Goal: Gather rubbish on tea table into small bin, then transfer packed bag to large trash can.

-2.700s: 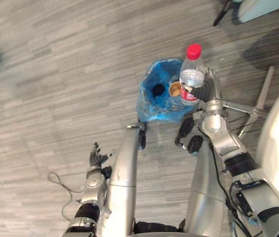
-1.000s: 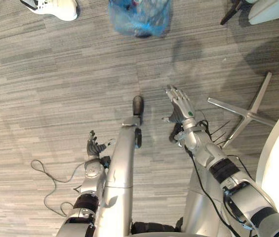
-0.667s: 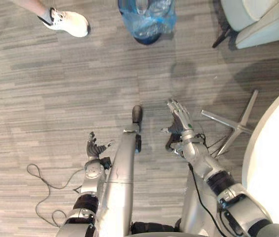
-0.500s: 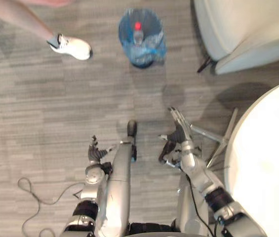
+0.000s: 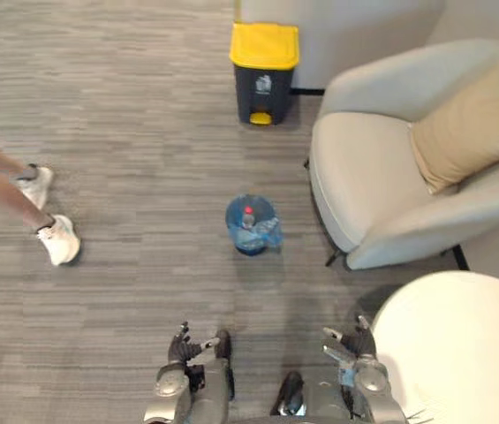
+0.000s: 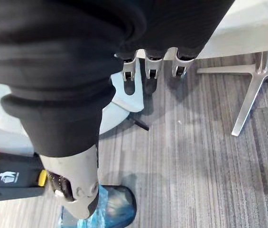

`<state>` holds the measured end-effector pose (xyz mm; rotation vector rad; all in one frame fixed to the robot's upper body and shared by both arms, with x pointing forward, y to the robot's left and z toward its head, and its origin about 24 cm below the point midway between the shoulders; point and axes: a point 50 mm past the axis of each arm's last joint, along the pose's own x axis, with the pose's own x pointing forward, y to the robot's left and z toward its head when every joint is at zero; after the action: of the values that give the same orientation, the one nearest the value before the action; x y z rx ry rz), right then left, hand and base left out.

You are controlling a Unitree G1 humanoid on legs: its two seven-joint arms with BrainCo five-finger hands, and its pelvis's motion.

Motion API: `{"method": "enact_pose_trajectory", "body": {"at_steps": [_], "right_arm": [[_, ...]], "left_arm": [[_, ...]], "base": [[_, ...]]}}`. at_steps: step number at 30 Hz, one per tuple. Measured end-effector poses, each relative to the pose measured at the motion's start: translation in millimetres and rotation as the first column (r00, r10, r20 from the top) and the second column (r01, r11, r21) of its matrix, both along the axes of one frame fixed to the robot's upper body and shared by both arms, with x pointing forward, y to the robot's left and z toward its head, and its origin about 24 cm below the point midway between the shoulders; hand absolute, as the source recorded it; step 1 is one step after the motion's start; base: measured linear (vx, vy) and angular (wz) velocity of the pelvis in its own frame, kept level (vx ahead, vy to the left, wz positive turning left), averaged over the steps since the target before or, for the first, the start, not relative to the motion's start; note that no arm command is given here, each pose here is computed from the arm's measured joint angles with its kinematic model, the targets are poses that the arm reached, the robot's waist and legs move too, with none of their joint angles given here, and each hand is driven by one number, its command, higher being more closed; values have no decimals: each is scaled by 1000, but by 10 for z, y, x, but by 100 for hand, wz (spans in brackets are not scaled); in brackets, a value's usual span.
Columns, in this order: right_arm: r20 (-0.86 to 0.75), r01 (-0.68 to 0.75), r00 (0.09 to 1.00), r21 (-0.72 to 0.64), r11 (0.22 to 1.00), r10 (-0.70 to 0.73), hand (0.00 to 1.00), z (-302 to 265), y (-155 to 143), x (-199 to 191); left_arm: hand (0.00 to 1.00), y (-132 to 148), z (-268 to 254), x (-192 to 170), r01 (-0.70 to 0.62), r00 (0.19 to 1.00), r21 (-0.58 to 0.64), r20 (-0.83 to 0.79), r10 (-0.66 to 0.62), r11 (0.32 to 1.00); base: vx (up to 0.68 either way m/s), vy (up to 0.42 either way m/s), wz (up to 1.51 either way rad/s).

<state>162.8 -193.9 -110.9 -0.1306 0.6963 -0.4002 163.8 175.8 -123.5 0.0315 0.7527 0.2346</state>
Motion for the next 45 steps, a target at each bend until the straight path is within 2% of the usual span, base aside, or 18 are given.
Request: {"method": "enact_pose_trajectory", "body": {"at_steps": [5,10,15,24,28,30,36,39,45], "right_arm": [[-52,8,999,-11,1000,-8,0,-68,-81,-22],[-92,9,996,-24,1000,-11,0,-105,-134,-73],[-90,-11,996,-31,999,8,0,-93,-128,-38],[-133,-10,991,-72,997,0,0,-125,-282,-224],[15,-95,995,-107,990,97,0,123,-186,39],[103,-108,987,-131,985,122,0,280,-146,196],[190,-148,965,-163,975,178,0,455,-28,453],[229,-208,936,-250,946,266,0,596,58,586],[319,-285,838,-435,854,442,0,969,375,1010]], "left_arm": [[0,144,-19,-61,-32,999,32,-19,32,999],[0,313,-36,-301,-89,995,70,-41,92,994],[0,426,6,-247,-77,996,110,-27,81,991],[0,406,-46,-276,-40,997,127,-67,49,991],[0,441,-49,-399,-118,990,112,-64,126,987],[0,416,44,-228,-110,994,107,5,110,988],[0,199,115,-9,-99,993,48,75,95,994],[0,133,107,-3,-101,992,27,76,98,995],[0,165,259,328,-99,983,52,163,90,994]], "base": [[85,107,23],[59,155,-12],[107,96,21],[283,-139,58],[450,-265,-23],[471,-222,-82],[232,25,-66],[96,249,-98],[-34,213,-58]]}}
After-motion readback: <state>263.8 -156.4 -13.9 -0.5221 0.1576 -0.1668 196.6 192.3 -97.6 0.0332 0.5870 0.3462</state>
